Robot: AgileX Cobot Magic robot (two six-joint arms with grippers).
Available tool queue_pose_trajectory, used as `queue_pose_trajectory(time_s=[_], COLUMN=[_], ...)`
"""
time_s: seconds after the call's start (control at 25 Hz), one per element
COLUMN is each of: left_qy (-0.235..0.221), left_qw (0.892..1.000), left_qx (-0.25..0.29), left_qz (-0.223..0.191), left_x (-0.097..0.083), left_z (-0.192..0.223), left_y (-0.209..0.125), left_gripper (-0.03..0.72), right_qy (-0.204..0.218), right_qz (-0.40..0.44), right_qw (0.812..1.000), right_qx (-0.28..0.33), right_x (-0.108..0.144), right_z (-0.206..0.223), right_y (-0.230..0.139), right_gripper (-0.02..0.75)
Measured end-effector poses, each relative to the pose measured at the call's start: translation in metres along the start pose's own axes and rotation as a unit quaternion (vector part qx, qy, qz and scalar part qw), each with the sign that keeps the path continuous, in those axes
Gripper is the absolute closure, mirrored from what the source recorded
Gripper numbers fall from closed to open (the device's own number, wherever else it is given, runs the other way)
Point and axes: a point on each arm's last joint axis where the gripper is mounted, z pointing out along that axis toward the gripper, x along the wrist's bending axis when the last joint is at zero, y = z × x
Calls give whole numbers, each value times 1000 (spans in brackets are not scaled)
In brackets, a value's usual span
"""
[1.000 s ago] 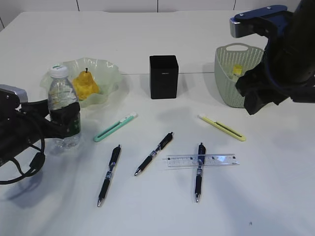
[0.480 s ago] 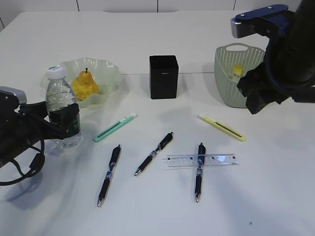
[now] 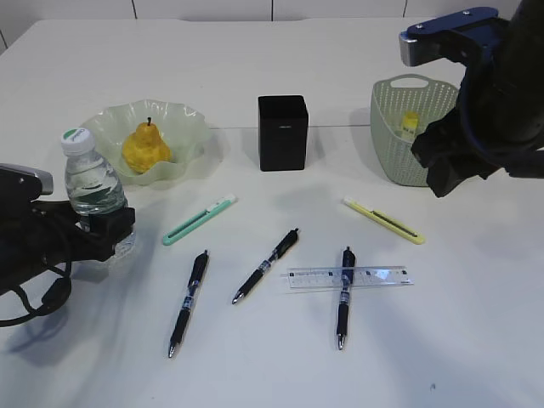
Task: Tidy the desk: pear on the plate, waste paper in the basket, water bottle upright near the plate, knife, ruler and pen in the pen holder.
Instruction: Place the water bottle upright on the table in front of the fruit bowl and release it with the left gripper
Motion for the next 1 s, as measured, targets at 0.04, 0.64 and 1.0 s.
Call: queue_pose_trajectory(time_s=[0.04, 0.64, 1.0], left_qy=[0, -11, -20], left_qw=[1000, 997, 990], left_qx=[-1, -67, -129], left_qz=[2, 32, 61], left_x=[0, -10, -21], left_z=[-1, -22, -47], left_y=[2, 48, 85], left_gripper=[119, 97, 97], right_qy=[0, -1, -1], right_qz=[0, 0, 0], right_qw=[1000, 1000, 1000], right_qx=[0, 3, 3], right_x=[0, 0, 0], right_z=[0, 0, 0], right_y=[0, -1, -1], right_gripper=[309, 309, 309])
